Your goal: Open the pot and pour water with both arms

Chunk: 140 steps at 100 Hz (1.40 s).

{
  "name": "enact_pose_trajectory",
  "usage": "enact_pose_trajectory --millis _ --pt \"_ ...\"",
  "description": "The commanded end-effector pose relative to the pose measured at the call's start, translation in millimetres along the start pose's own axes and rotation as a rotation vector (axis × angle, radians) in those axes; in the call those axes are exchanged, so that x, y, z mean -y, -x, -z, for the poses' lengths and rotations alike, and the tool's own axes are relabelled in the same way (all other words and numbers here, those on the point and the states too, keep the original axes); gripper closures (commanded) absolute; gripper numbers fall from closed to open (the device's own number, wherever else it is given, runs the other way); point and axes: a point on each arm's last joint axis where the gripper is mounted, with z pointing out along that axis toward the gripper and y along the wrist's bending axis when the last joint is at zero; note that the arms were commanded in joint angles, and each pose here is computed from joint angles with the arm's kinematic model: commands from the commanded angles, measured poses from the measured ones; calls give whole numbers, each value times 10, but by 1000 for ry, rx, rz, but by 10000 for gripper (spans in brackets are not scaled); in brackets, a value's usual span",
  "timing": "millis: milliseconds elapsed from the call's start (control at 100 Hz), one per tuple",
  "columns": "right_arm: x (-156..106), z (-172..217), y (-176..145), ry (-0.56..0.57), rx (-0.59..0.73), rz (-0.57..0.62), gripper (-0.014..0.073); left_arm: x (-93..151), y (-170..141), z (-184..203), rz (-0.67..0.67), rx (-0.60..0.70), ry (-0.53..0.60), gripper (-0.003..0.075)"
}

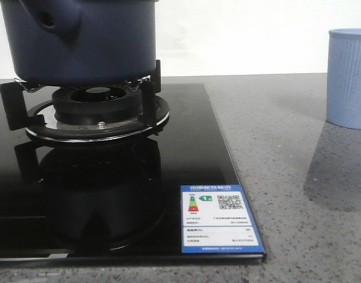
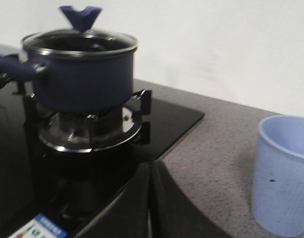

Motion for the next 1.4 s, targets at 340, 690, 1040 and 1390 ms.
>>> enact_pose_trajectory --millis 340,690,1040,1390 --pt "43 -22 221 -25 170 79 656 -1 34 18 9 89 -3 736" --pt "400 -80 198 -345 178 -126 656 -1 34 18 9 89 -3 736" --pt "406 -12 32 -404 -16 87 656 -1 34 18 9 89 -3 736" --pt "348 309 -341 -548 116 105 656 -1 34 18 9 89 -3 736"
